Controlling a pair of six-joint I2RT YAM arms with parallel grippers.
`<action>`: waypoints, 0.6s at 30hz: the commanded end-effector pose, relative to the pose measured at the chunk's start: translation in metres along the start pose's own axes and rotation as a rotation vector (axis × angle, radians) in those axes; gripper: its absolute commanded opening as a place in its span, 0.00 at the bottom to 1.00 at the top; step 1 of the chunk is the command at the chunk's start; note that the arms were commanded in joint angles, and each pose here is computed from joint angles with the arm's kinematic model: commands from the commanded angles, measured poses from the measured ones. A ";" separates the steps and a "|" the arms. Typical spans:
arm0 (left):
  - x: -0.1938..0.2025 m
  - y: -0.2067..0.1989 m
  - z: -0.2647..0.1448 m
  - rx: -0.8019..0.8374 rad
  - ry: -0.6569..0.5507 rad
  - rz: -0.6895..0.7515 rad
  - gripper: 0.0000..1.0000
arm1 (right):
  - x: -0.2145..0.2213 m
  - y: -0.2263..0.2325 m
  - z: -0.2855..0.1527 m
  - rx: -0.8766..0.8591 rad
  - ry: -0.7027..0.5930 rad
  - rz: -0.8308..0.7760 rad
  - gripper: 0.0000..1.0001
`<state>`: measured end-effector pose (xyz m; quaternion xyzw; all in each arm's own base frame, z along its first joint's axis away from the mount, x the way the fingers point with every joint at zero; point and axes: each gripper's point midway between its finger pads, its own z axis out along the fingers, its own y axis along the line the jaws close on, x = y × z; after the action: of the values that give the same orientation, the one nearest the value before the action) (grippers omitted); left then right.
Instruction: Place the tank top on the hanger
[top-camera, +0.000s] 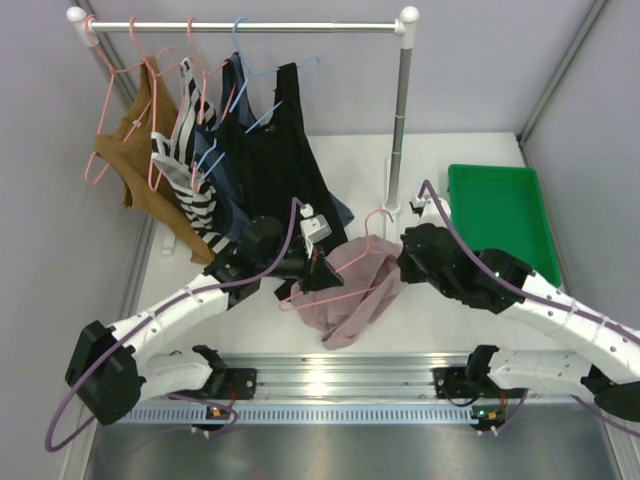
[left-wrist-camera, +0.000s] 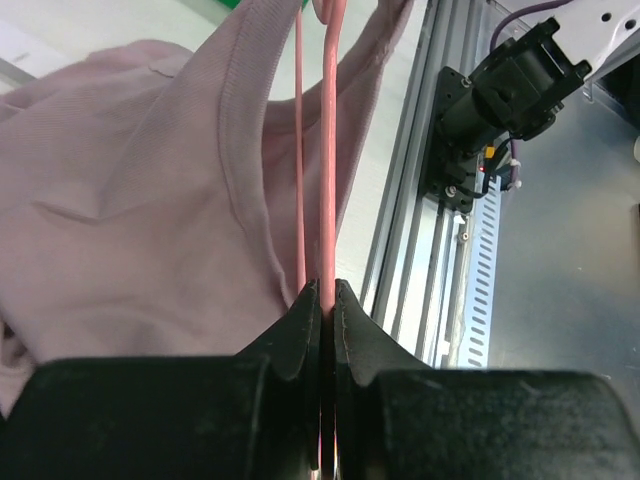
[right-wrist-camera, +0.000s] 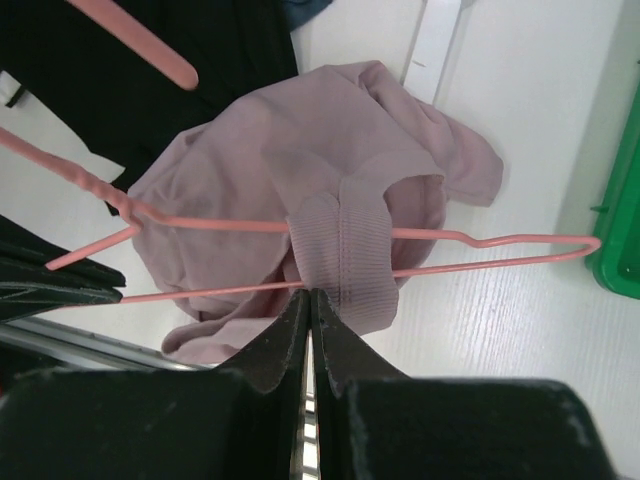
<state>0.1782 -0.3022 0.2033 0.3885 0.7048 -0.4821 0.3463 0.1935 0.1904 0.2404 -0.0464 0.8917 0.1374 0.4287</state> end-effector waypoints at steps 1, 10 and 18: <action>-0.022 -0.014 0.001 0.051 -0.122 0.073 0.00 | -0.018 0.003 -0.007 0.012 -0.048 -0.018 0.00; -0.016 -0.026 0.021 0.101 -0.138 0.067 0.00 | -0.018 -0.010 -0.002 0.094 -0.056 -0.046 0.02; -0.013 -0.021 0.034 0.103 -0.164 0.031 0.00 | -0.024 -0.009 -0.011 0.022 -0.117 -0.028 0.50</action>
<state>0.1626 -0.3319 0.1909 0.3766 0.6837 -0.5219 0.3440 0.2015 0.1755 0.2406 -0.0473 0.8882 0.0887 0.4484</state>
